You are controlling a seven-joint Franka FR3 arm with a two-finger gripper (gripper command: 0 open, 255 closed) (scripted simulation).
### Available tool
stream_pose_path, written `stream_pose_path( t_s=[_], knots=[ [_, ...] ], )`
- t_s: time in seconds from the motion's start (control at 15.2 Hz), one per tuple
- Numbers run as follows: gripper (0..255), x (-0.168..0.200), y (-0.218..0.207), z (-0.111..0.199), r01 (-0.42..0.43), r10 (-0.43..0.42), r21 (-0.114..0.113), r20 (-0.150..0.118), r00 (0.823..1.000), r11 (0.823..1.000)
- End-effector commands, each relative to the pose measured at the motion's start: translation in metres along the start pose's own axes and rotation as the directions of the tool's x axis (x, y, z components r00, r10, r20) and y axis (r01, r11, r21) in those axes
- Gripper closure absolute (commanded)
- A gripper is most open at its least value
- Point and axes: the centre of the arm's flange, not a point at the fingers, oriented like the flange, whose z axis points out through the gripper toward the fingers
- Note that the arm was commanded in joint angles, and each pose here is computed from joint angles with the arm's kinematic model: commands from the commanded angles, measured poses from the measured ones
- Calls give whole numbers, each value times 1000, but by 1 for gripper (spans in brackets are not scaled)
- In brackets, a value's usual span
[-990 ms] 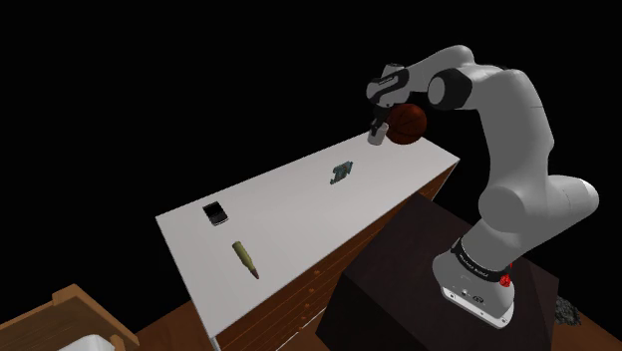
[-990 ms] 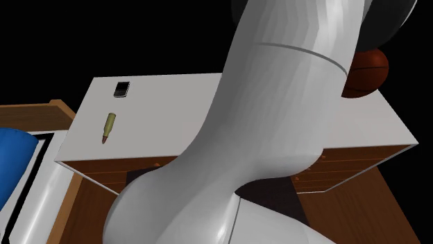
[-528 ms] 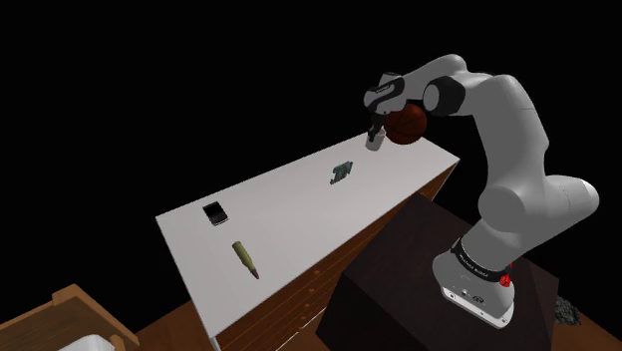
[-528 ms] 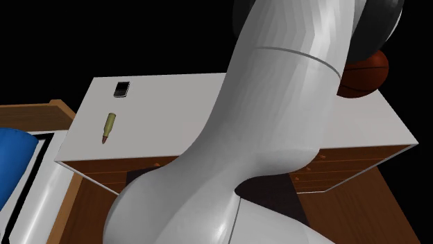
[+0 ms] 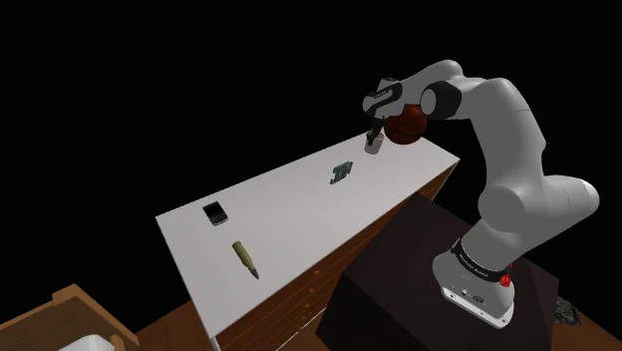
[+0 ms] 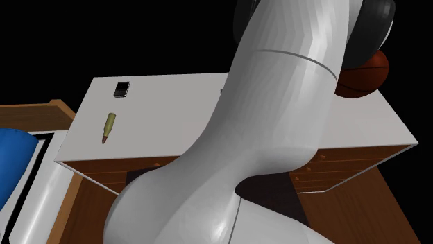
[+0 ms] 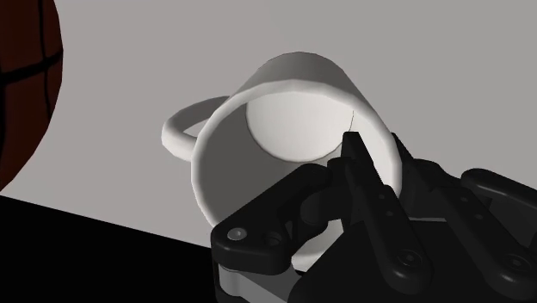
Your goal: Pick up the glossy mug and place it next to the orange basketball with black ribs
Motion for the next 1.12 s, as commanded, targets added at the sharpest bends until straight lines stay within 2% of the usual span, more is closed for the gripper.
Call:
stream_pose_path(
  t_s=[0.0,0.07,0.13,0.46,0.73,1.06],
  knots=[
    [255,0,0,0,0,0,0,0,1000,1000],
    [255,0,0,0,0,0,0,0,1000,1000],
    [0,0,0,0,0,0,0,0,1000,1000],
    [0,0,0,0,0,0,0,0,1000,1000],
    [0,0,0,-50,0,0,0,0,1000,1000],
    [0,0,0,-50,0,0,0,0,1000,1000]
  ],
)
